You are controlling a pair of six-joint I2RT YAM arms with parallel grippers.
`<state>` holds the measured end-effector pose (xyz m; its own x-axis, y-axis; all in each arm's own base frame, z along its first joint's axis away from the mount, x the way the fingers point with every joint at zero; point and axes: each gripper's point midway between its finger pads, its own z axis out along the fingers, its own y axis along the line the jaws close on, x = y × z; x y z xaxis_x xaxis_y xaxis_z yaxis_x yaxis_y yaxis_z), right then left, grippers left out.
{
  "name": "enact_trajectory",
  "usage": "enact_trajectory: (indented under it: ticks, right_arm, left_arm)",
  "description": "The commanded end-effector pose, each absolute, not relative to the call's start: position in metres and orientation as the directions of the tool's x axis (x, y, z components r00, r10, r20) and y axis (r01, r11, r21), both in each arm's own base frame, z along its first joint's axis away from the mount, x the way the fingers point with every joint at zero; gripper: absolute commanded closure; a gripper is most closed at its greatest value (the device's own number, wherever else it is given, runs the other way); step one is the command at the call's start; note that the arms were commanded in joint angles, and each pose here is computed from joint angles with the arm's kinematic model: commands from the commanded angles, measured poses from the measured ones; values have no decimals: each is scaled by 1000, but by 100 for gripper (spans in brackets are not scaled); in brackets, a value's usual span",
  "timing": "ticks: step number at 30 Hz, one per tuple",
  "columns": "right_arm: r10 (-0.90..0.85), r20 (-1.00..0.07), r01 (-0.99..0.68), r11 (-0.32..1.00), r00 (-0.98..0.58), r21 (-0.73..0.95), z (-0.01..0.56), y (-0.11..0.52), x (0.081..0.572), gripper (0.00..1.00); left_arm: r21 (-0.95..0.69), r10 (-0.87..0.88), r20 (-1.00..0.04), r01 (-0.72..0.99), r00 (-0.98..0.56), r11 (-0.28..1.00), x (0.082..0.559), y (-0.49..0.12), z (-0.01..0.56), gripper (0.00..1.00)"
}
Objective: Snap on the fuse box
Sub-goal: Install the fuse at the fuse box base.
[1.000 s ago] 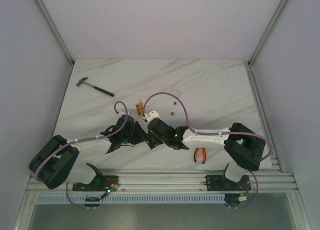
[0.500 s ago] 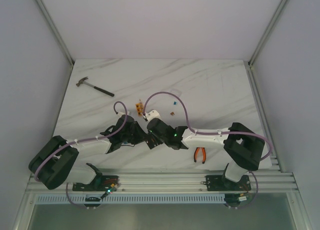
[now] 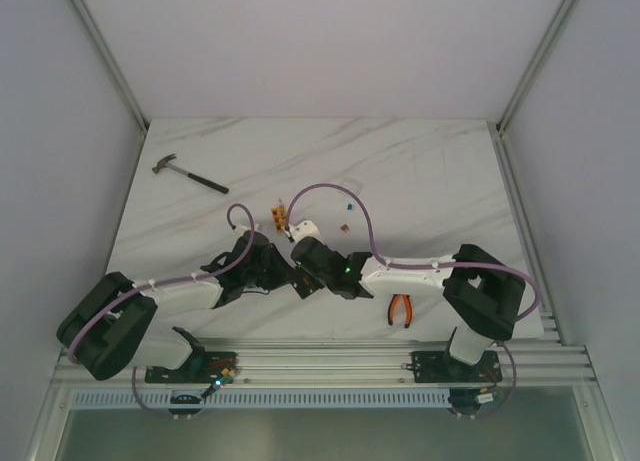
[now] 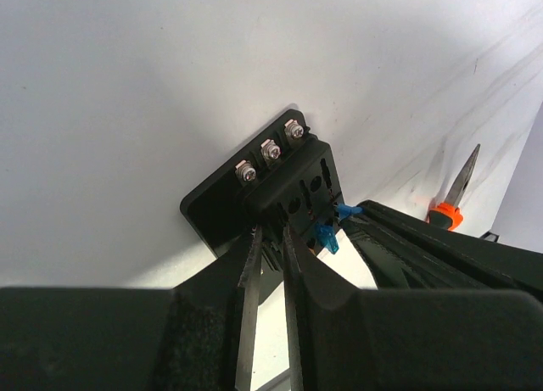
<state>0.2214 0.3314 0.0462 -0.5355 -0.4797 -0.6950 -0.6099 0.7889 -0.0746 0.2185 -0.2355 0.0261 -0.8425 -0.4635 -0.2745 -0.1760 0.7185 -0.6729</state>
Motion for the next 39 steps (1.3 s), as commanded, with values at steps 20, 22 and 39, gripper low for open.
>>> enact_trajectory:
  ticks: [20, 22, 39]
  right_arm:
    - [-581, -645, -685, 719, -497, -120, 22, 324, 208, 100]
    - [-590, -631, -688, 715, -503, -121, 16, 323, 206, 100]
    - [-629, -416, -666, 743, -657, -72, -40, 266, 181, 100]
  left_arm:
    - [-598, -449, -259, -223, -855, 769, 205, -221, 2, 75]
    - [-598, -450, -258, -224, -855, 770, 205, -220, 2, 75]
    - [-582, -449, -263, -230, -854, 780, 207, -216, -3, 75]
